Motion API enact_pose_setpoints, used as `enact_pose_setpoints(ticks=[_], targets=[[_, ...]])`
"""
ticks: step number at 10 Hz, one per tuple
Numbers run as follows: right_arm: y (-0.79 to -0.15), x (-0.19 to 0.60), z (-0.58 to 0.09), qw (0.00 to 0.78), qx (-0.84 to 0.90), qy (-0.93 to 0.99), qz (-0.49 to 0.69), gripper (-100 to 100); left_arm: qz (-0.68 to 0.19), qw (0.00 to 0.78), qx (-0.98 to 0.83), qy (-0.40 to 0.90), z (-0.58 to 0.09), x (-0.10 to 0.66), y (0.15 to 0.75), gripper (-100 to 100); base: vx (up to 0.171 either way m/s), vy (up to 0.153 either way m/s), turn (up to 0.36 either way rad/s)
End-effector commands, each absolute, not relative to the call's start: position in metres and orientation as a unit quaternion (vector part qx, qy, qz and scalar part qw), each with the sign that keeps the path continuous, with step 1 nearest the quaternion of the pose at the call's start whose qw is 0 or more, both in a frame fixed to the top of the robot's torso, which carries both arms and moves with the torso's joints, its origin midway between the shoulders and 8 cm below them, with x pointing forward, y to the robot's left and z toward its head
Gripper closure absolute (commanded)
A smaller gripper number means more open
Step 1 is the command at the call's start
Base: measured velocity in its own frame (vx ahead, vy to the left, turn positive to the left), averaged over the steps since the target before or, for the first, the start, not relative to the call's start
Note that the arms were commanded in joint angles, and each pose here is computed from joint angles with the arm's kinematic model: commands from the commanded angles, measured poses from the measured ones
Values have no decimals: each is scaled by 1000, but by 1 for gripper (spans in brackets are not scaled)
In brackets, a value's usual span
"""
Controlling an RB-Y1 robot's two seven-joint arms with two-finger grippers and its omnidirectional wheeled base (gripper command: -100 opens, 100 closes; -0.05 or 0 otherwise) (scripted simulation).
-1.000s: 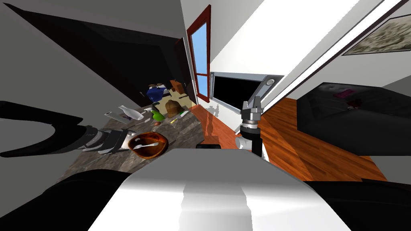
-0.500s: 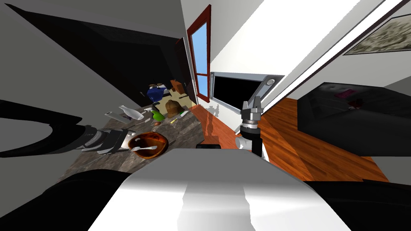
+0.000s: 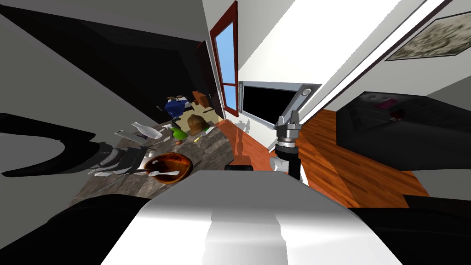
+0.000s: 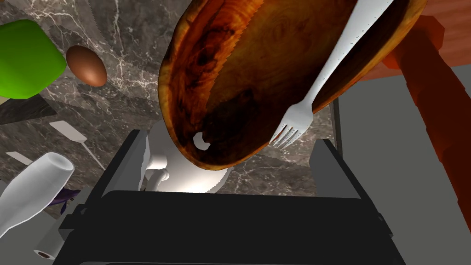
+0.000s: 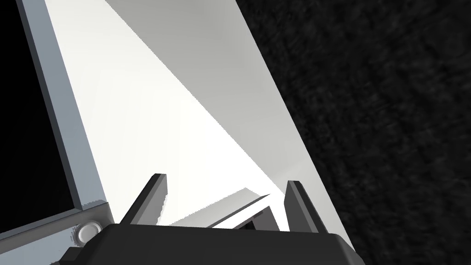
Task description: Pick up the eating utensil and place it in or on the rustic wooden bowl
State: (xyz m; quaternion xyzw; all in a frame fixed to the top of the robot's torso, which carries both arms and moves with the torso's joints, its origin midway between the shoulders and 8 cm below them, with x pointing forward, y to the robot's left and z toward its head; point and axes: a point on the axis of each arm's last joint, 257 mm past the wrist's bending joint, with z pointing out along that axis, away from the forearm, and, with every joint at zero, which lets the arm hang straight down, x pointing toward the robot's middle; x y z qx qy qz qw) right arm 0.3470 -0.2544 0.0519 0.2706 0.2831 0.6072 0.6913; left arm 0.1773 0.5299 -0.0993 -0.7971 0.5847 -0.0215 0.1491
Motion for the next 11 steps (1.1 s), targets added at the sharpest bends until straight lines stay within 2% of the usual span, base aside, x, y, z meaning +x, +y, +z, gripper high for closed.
enact_pose_setpoints(ticks=[1,3,6,8,9,11], targets=[[-254,347,52,691,271,283,607,0,-25,160,-798,580,-100,193,541,-100,-239,66,-375],[-254,347,52,691,271,283,607,0,-35,152,-808,568,-105,203,547,-100,-85,14,-7],[-254,347,52,691,271,283,607,0,-65,148,-822,546,-99,215,556,-100,20,-6,5],[-254,347,52,691,271,283,607,0,-62,169,-819,544,-97,236,572,-100,-189,57,-327],[-254,347,52,691,271,283,607,0,-60,167,-825,537,-102,241,578,-100,-138,32,-80],[-255,347,52,691,271,283,607,0,-82,158,-834,523,-100,252,581,-100,-23,-16,23]])
